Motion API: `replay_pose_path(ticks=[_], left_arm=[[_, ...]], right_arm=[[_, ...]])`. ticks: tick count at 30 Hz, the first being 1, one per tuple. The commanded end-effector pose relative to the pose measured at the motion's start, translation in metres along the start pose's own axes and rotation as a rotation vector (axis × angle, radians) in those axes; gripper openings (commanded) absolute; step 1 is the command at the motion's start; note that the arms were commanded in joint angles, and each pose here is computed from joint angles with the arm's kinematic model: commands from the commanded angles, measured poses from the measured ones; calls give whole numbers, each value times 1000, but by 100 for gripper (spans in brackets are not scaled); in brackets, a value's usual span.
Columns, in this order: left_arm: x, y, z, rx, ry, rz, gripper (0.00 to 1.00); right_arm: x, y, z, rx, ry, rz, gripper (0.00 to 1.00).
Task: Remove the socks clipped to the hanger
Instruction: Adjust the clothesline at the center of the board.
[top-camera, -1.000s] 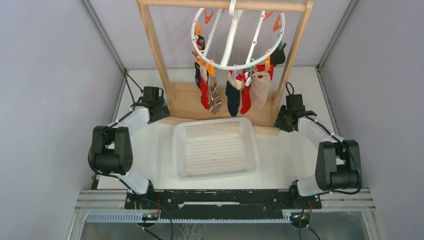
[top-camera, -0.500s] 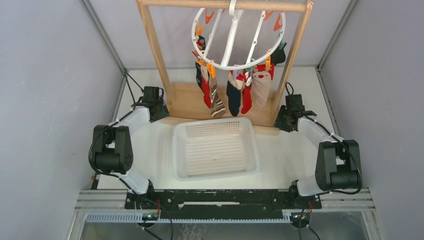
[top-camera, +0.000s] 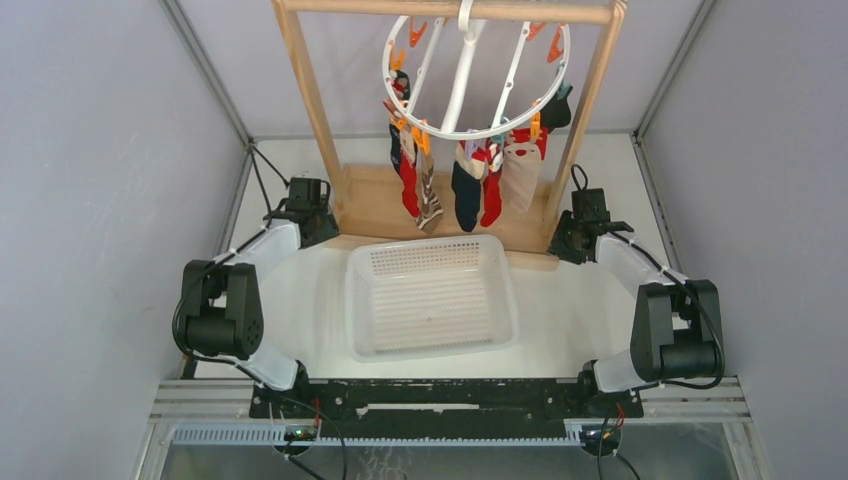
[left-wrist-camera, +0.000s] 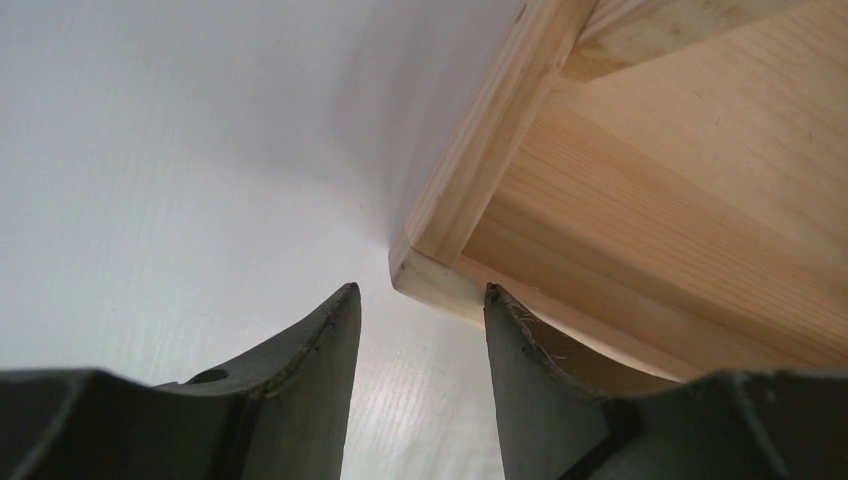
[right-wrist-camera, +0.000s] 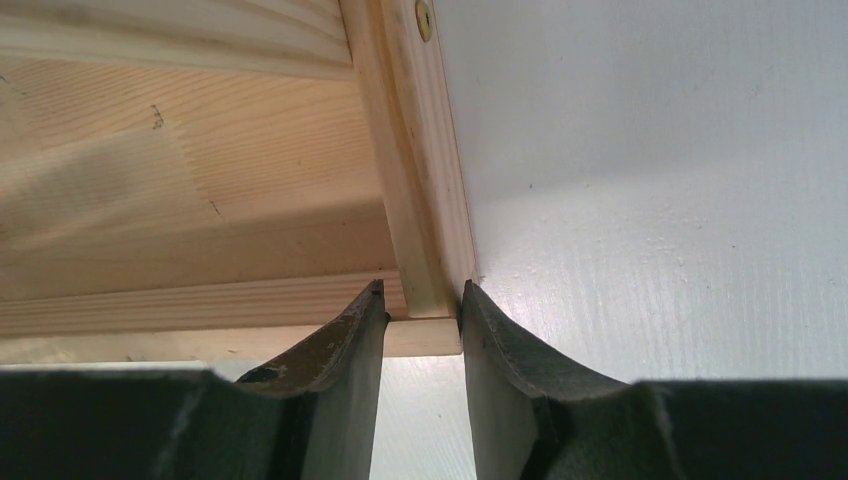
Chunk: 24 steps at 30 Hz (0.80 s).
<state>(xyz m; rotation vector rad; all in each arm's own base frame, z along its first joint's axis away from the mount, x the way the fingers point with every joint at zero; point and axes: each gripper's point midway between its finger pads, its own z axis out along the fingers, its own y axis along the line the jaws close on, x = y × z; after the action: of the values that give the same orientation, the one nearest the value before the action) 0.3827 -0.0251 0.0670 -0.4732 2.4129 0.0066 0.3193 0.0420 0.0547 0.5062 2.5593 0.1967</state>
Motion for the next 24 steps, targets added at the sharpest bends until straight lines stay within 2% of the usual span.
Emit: replay_pose_path(ticks=[1, 9, 15, 16, 19, 21, 24], left_arm=[[18, 2, -12, -14, 20, 23, 53], [27, 0, -23, -20, 12, 49, 53], [0, -5, -35, -10, -61, 42, 55], [-4, -9, -38, 8, -72, 39, 57], [-13, -12, -41, 20, -98, 32, 70], [-16, -12, -37, 5, -87, 38, 74], [-20, -14, -27, 4, -62, 36, 78]], right_arm=[[-1, 6, -9, -49, -6, -14, 42], [-5, 1, -8, -53, -9, 9, 42], [-6, 2, -9, -61, -13, 9, 42], [-7, 2, -9, -62, -14, 9, 42], [-7, 2, -9, -61, -14, 7, 42], [-7, 1, -9, -59, -13, 7, 43], [-6, 1, -8, -58, -9, 5, 51]])
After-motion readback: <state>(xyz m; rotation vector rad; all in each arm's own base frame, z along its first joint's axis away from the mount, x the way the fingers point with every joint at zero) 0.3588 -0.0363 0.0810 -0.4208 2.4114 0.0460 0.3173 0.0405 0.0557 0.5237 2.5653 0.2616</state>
